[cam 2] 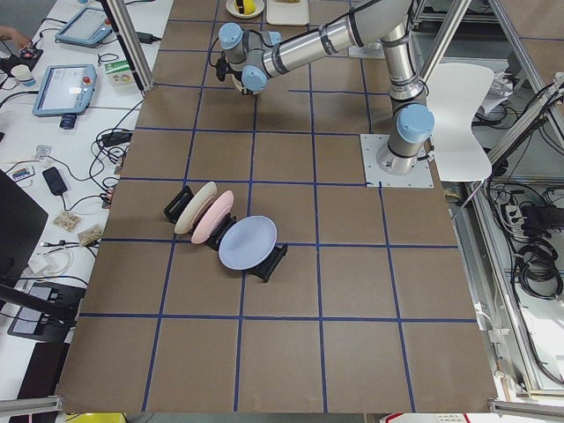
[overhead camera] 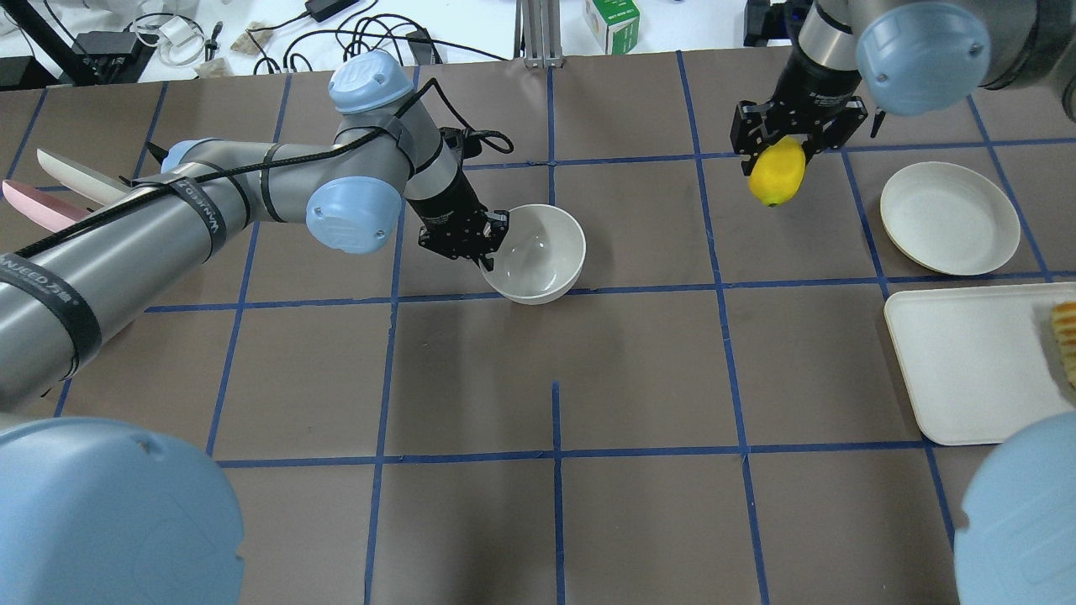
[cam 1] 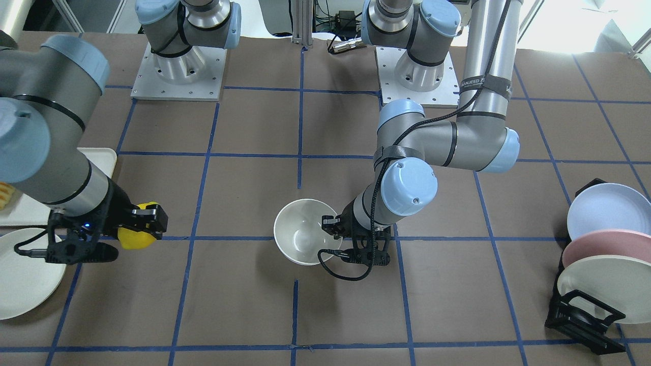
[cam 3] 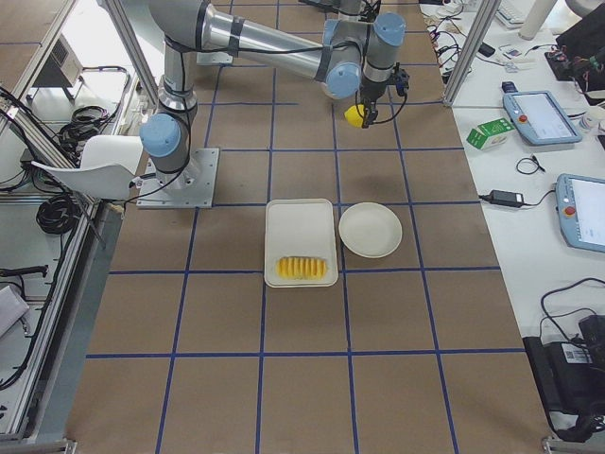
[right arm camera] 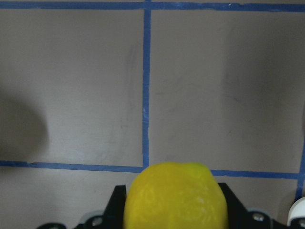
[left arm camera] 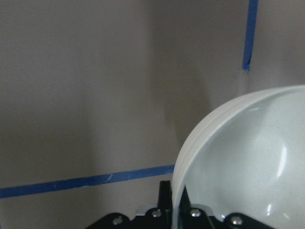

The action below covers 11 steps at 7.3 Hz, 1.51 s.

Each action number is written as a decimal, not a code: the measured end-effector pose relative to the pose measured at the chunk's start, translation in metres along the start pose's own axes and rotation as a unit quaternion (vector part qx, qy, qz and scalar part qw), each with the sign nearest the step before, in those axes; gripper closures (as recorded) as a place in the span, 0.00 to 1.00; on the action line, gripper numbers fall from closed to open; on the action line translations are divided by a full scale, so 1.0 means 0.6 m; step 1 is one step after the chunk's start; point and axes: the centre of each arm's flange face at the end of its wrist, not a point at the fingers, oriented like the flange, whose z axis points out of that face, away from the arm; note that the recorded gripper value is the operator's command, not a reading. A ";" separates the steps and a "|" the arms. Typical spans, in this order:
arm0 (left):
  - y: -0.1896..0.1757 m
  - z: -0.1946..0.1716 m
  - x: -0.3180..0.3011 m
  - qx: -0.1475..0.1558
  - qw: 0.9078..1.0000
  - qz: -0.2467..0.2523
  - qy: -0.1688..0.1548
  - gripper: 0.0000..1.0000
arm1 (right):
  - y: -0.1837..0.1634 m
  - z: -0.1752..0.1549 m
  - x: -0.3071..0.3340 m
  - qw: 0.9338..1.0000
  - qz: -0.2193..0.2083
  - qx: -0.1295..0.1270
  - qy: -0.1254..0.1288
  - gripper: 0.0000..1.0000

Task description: Place bowl and put lemon in it

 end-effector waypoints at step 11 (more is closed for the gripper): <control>0.150 -0.414 -0.122 0.059 0.989 0.048 -0.125 0.00 | 0.049 0.166 -0.411 0.993 0.108 0.039 -0.013 0.81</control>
